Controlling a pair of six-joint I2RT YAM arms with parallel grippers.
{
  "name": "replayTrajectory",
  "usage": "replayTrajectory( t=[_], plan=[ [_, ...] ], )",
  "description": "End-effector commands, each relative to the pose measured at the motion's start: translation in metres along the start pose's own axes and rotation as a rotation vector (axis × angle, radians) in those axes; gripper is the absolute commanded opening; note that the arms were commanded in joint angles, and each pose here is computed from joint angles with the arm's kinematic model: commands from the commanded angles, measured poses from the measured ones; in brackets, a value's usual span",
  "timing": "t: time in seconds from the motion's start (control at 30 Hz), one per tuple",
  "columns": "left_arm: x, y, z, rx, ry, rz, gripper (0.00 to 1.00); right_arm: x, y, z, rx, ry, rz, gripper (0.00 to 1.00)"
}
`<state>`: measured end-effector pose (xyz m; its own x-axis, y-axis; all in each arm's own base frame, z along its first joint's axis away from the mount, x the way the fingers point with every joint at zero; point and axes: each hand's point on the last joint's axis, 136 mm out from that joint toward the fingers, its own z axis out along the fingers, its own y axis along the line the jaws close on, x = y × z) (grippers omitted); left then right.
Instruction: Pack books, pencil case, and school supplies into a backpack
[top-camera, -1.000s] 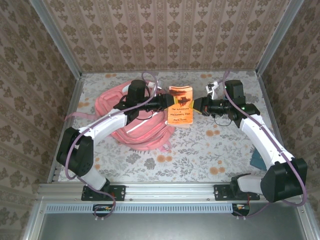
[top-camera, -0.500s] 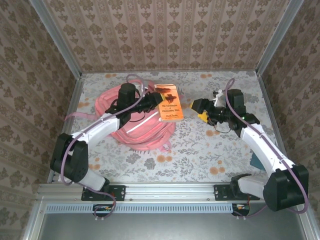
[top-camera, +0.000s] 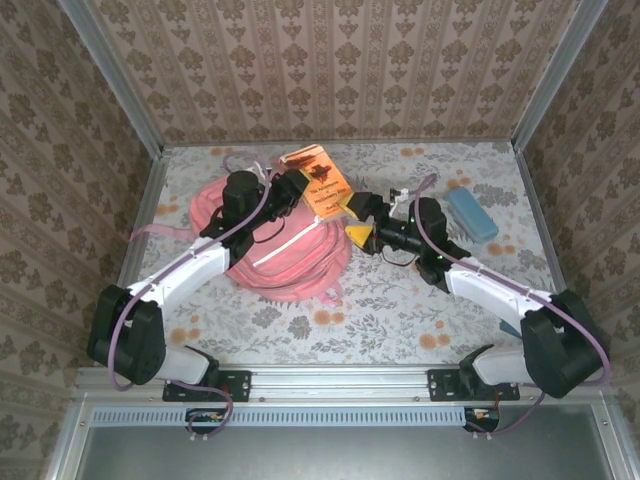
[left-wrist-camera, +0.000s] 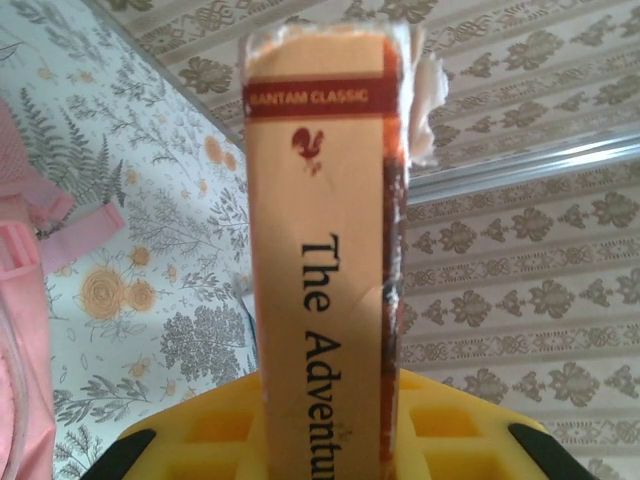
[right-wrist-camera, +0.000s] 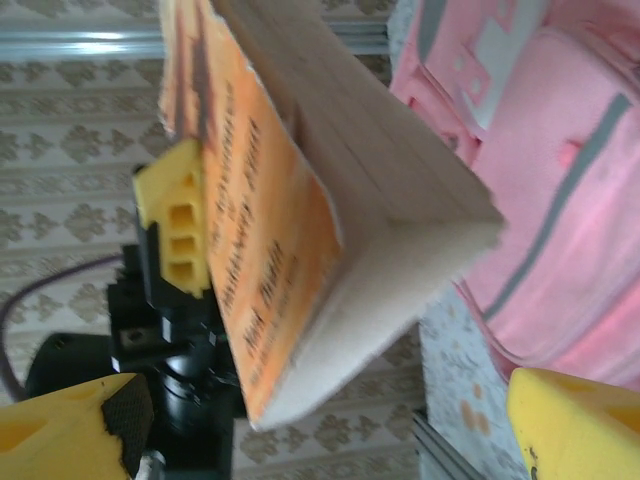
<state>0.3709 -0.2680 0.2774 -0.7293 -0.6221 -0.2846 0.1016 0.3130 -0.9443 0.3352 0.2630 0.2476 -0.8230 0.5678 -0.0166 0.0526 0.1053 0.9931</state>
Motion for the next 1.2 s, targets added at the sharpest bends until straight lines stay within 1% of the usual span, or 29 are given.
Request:
replayTrajectory(
  t=[0.0, 0.17, 0.27, 0.43, 0.53, 0.63, 0.73, 0.8, 0.83, 0.9, 0.93, 1.03, 1.1, 1.17],
  plan=[
    [-0.010, -0.029, -0.008, 0.098, -0.061, -0.039, 0.17, -0.014, 0.029, 0.015, -0.126, -0.067, 0.069, 0.93],
    [-0.011, -0.024, -0.007, 0.098, -0.081, -0.087, 0.17, -0.009, 0.031, 0.037, -0.139, -0.043, 0.091, 0.92],
    [-0.012, -0.025, -0.006, 0.107, -0.087, -0.100, 0.16, -0.009, 0.030, 0.044, -0.168, -0.048, 0.114, 0.90],
    [-0.010, -0.020, -0.006, 0.096, -0.089, -0.108, 0.16, -0.013, 0.028, 0.045, -0.199, -0.066, 0.143, 0.80],
    [-0.009, -0.016, -0.006, 0.088, -0.092, -0.114, 0.16, -0.016, 0.020, 0.041, -0.186, -0.093, 0.149, 0.71],
    [-0.008, -0.014, -0.007, 0.084, -0.093, -0.117, 0.16, -0.018, 0.018, 0.037, -0.181, -0.118, 0.145, 0.59],
    [-0.007, -0.011, -0.007, 0.076, -0.089, -0.120, 0.16, -0.020, 0.017, 0.034, -0.173, -0.135, 0.132, 0.43],
    [-0.006, -0.006, -0.007, 0.065, -0.087, -0.127, 0.18, -0.021, 0.015, 0.032, -0.161, -0.150, 0.117, 0.33],
    [-0.005, -0.002, -0.008, 0.052, -0.088, -0.135, 0.21, -0.022, 0.014, 0.031, -0.150, -0.156, 0.110, 0.29],
    [-0.005, 0.009, -0.012, 0.018, -0.102, -0.150, 0.36, -0.024, 0.010, 0.029, -0.116, -0.170, 0.080, 0.23],
    [-0.005, 0.013, -0.014, 0.000, -0.107, -0.149, 0.42, -0.025, 0.008, 0.027, -0.099, -0.177, 0.062, 0.22],
    [-0.004, 0.034, -0.025, -0.107, -0.121, -0.113, 0.66, -0.029, -0.002, 0.021, -0.003, -0.193, -0.008, 0.17],
    [-0.003, 0.049, -0.034, -0.188, -0.123, -0.064, 0.78, -0.033, -0.012, 0.013, 0.077, -0.210, -0.058, 0.16],
    [-0.002, 0.065, -0.045, -0.277, -0.112, -0.009, 0.85, -0.037, -0.011, 0.001, 0.131, -0.226, -0.117, 0.16]
  ],
)
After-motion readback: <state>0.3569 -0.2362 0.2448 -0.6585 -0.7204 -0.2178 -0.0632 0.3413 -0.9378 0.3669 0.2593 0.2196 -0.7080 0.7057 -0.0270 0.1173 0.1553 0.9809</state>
